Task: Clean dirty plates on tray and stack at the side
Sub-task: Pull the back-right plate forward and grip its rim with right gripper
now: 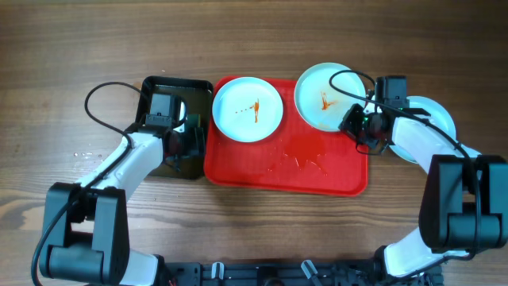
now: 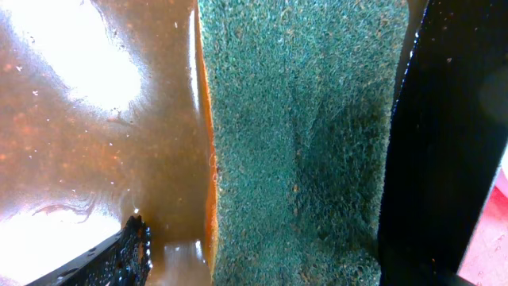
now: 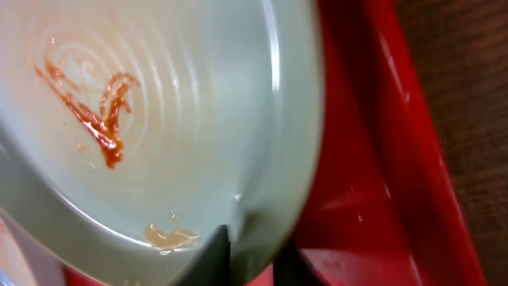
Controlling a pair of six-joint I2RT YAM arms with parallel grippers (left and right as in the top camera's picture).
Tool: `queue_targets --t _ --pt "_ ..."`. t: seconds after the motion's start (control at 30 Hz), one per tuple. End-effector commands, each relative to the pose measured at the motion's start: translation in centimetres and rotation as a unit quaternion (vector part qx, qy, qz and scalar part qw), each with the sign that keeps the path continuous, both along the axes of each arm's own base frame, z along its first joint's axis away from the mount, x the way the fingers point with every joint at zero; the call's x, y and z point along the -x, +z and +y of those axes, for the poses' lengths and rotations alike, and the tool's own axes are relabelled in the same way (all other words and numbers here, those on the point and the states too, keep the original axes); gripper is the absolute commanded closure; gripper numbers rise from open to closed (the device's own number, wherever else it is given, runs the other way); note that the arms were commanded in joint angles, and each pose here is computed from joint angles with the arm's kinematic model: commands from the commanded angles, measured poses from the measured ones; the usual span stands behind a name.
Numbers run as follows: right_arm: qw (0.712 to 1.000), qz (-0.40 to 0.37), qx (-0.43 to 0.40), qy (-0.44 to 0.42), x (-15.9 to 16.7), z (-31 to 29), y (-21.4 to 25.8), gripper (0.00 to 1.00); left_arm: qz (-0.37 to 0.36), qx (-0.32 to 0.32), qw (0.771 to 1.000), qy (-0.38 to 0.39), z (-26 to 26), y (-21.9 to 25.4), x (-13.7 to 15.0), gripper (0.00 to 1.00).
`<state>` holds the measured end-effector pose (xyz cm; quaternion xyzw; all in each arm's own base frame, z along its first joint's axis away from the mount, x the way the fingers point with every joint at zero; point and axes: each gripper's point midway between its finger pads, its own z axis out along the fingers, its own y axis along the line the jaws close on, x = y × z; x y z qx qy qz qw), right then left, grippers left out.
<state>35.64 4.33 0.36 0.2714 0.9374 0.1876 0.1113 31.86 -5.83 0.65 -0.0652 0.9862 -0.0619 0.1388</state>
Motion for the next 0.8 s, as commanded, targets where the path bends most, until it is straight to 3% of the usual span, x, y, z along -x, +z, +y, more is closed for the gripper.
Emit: queue_targets --t 0.0,0.3,0.57,0.7,0.77 --pt "0.998 0.042 0.0 0.038 2.2 0.6 -1.2 0.96 -0.013 0.002 1.0 0.0 -0.1 0.7 -0.6 0.19" --pt "0.977 0.184 0.059 0.089 9.7 -1.3 -2.2 0.96 -0.032 0.008 0.999 -0.001 -0.3 1.0 -1.4 0.13" --pt "0.977 0.184 0.061 0.094 9.7 -1.3 -2.2 0.96 -0.109 0.043 0.993 -0.011 -1.7 2.8 -4.8 0.08" --pt "0.977 0.184 0.061 0.094 9.7 -1.3 -2.2 0.96 -0.108 0.042 0.993 -0.011 -1.7 2.4 -5.0 0.2" --pt "0.977 0.184 0.057 0.095 9.8 -1.2 -2.1 0.96 -0.09 0.04 0.995 -0.011 -1.6 1.3 -4.6 0.2"
